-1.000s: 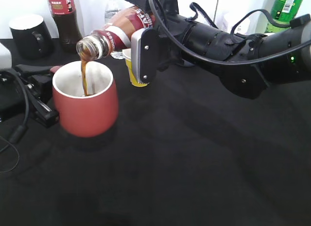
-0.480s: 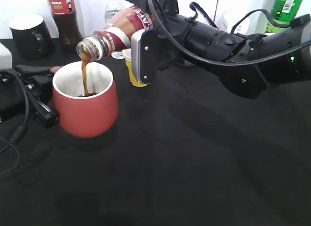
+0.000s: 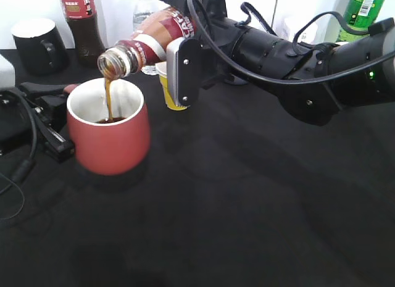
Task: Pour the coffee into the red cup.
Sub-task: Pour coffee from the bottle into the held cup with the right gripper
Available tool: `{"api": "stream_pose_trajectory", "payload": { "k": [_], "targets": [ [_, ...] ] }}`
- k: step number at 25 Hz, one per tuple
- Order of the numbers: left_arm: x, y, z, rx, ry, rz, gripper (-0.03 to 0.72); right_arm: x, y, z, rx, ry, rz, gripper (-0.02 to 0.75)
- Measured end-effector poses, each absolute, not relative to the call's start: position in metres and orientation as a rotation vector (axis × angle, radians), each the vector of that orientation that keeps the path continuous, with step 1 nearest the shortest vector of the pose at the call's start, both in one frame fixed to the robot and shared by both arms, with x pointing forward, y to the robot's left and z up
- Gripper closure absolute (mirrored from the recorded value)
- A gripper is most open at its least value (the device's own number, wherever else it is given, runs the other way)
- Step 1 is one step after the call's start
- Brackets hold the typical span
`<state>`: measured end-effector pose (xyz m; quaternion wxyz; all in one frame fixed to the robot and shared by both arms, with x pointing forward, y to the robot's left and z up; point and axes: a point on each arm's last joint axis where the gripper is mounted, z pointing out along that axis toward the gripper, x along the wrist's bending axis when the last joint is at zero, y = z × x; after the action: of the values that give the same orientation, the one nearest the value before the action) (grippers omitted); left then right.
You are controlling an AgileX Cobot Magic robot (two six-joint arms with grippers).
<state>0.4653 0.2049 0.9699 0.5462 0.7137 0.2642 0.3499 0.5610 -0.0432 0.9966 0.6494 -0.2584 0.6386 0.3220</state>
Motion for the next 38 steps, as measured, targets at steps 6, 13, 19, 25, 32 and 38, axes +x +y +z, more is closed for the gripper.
{"api": "stream_pose_trajectory", "payload": {
  "k": [6,13,19,25,32,38],
  "targets": [
    [0.4653,0.2049,0.9699,1.692,0.626,0.83,0.631,0.561,-0.0432,0.9966,-0.593,1.447,0.725,0.204],
    [0.4653,0.2049,0.9699,1.692,0.626,0.83,0.631,0.561,-0.0432,0.9967,-0.596,1.446,0.722,0.204],
    [0.4653,0.2049,0.97,1.692,0.627,0.83,0.631,0.561,-0.0433,0.9967,-0.597,1.444,0.719,0.204],
    [0.4653,0.2049,0.97,1.692,0.627,0.83,0.627,0.5613,-0.0432,0.9971,-0.595,1.444,0.719,0.204],
    [0.4655,0.2052,0.9699,1.69,0.632,0.831,0.625,0.5614,-0.0432,0.9971,-0.603,1.439,0.709,0.204],
    [0.4656,0.2053,0.97,1.689,0.633,0.832,0.624,0.5614,-0.0432,0.9971,-0.608,1.436,0.703,0.204]
  ]
}}
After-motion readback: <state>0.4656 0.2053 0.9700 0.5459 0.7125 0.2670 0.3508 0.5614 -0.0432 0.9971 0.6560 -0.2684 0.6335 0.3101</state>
